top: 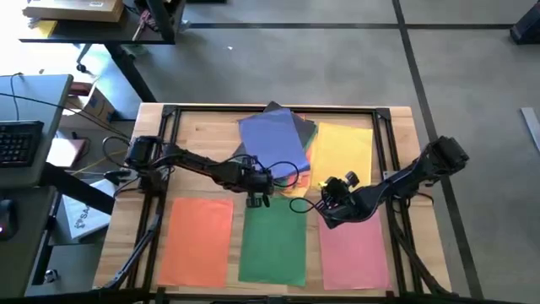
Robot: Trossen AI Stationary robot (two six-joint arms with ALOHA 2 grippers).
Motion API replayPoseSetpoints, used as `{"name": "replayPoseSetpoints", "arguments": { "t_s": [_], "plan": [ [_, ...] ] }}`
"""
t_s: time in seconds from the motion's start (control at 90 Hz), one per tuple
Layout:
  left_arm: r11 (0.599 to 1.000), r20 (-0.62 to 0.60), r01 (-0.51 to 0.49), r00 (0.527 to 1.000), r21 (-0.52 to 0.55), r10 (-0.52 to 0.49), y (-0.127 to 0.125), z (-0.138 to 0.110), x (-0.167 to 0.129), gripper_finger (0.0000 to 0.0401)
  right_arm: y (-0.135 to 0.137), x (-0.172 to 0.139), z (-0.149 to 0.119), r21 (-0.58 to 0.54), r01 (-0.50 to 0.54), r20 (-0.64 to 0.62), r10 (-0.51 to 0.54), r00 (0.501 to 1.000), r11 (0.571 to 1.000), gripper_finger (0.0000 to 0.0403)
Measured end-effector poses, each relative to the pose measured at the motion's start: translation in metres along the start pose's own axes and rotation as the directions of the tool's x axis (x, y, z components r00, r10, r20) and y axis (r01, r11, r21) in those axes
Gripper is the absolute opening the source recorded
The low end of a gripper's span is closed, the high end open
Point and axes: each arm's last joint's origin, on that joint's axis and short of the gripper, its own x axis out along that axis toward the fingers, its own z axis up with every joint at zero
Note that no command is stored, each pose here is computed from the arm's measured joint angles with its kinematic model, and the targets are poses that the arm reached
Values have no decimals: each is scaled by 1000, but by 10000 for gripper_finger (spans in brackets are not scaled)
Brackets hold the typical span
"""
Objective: Organize paper
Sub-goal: Move the blue paper to the upper left of the table
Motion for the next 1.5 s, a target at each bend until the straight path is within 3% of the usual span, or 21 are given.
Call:
{"name": "replayPoseSetpoints", "arguments": {
  "t_s": [0.311, 0.511, 0.622, 0.833, 0.989, 1.344, 1.5],
  "plan": [
    [999, 60, 28, 998, -36, -26, 12, 2, -28, 3, 0, 0, 0, 0, 0, 0, 0, 1000, 1000, 108],
    [986, 72, 123, 989, 108, -131, -1, 8, -7, 43, 0, 0, 0, 3, -3, 1, 3, 1000, 1000, 108],
    [978, 31, 125, 991, 165, -132, -9, 5, 10, 81, 0, 0, 0, 4, -4, 2, 4, 1000, 1000, 108],
    [996, -102, 40, 994, 82, -32, -4, -7, 29, 118, 1, 0, 0, 4, -4, 3, 4, 1000, 1000, 108],
    [990, -148, 142, 979, 20, -138, 4, -9, 39, 101, 0, 0, 0, 4, 0, 10, 0, 1000, 1000, 108],
    [988, -158, 157, 975, -12, -157, 13, -10, 47, 9, 1, 0, 0, 7, -5, 8, 5, 1000, 1000, 108],
    [991, -143, 131, 981, 1, -130, 12, -9, 39, 2, 1, 0, 0, 7, -5, 8, 5, 1000, 1000, 108]
  ]
}}
